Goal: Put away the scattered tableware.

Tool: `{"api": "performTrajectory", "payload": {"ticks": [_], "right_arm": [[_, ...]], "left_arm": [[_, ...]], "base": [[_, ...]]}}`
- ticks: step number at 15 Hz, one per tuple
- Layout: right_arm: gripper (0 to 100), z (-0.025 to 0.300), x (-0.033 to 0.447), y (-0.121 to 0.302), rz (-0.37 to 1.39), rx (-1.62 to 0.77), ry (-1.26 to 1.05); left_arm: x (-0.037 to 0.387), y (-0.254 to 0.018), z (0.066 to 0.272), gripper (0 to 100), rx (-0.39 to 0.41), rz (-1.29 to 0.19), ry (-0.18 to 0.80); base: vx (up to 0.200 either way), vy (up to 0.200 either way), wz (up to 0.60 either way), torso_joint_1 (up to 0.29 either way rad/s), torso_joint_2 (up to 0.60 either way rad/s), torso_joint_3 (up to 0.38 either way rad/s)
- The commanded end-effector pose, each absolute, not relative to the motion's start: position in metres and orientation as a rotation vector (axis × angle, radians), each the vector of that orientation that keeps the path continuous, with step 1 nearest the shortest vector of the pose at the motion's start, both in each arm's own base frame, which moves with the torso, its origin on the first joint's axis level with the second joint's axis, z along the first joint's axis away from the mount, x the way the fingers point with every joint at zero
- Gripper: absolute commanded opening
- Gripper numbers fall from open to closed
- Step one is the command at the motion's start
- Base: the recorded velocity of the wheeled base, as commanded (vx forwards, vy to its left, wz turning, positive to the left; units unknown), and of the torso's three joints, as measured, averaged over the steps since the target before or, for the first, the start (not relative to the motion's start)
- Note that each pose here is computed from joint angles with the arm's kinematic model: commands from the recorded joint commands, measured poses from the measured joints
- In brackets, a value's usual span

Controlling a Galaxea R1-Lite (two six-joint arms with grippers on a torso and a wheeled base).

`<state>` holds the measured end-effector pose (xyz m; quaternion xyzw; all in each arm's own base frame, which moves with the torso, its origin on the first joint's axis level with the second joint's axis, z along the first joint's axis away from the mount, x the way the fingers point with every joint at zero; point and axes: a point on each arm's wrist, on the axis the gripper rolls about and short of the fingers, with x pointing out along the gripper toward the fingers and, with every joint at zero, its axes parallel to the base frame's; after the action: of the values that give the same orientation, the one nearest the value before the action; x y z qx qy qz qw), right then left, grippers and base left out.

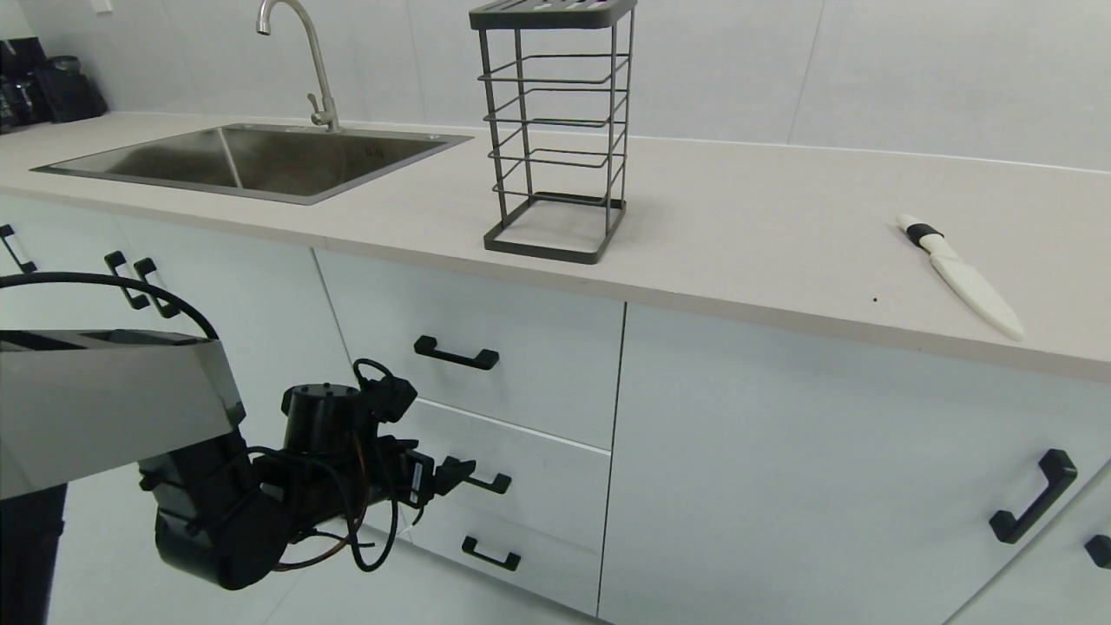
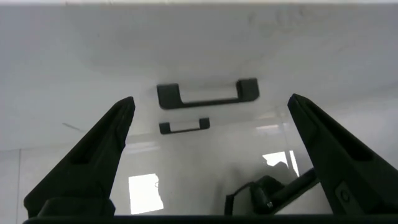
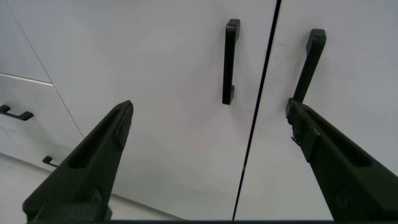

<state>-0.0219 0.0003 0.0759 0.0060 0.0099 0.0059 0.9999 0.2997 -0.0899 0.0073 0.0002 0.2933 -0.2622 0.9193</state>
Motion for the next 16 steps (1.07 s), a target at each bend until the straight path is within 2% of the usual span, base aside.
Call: {"api": "performTrajectory", "payload": {"ticks": [1,2,4,7,9,11,12,13,14,15,16], "right_arm": [[100,0.076,-0.022,0.0,0.012,0.012,0.022],[100,0.076,-0.022,0.0,0.012,0.012,0.022],[100,0.076,-0.022,0.0,0.012,0.012,0.022],[100,0.076,-0.022,0.0,0.012,0.012,0.022],[100,0.076,-0.022,0.0,0.014,0.012,0.022],[100,0.076,-0.022,0.0,0.012,0.012,0.022],[100,0.076,-0.022,0.0,0.012,0.012,0.022],[100,0.076,-0.022,0.0,0.012,0.012,0.022],[100,0.076,-0.022,0.0,0.012,0.012,0.022],[100,0.076,-0.022,0.0,0.014,0.012,0.022],[100,0.076,-0.022,0.0,0.012,0.012,0.022]], "left_arm": [[0.256,-0.085,0.042,100,-0.005,-0.534,0.567],[0.249,-0.082,0.048,100,-0.007,-0.533,0.558],[0.208,-0.067,0.067,100,-0.012,-0.519,0.532],[0.16,-0.053,0.076,100,-0.011,-0.517,0.513],[0.145,-0.047,0.092,100,-0.024,-0.511,0.433],[0.126,-0.035,0.115,100,-0.024,-0.468,0.278],[0.113,-0.029,0.129,100,-0.024,-0.447,0.168],[0.11,-0.028,0.132,100,-0.023,-0.444,0.145],[0.079,-0.019,0.149,100,-0.018,-0.416,-0.036],[0.059,-0.014,0.154,100,0.008,-0.388,-0.136],[0.051,-0.012,0.154,100,0.023,-0.374,-0.165]], "base": [[0.0,0.0,0.0,0.0,0.0,0.0],[0.0,0.0,0.0,0.0,0.0,0.0],[0.0,0.0,0.0,0.0,0.0,0.0],[0.0,0.0,0.0,0.0,0.0,0.0],[0.0,0.0,0.0,0.0,0.0,0.0],[0.0,0.0,0.0,0.0,0.0,0.0],[0.0,0.0,0.0,0.0,0.0,0.0],[0.0,0.0,0.0,0.0,0.0,0.0],[0.0,0.0,0.0,0.0,0.0,0.0],[0.0,0.0,0.0,0.0,0.0,0.0],[0.0,0.0,0.0,0.0,0.0,0.0]]}}
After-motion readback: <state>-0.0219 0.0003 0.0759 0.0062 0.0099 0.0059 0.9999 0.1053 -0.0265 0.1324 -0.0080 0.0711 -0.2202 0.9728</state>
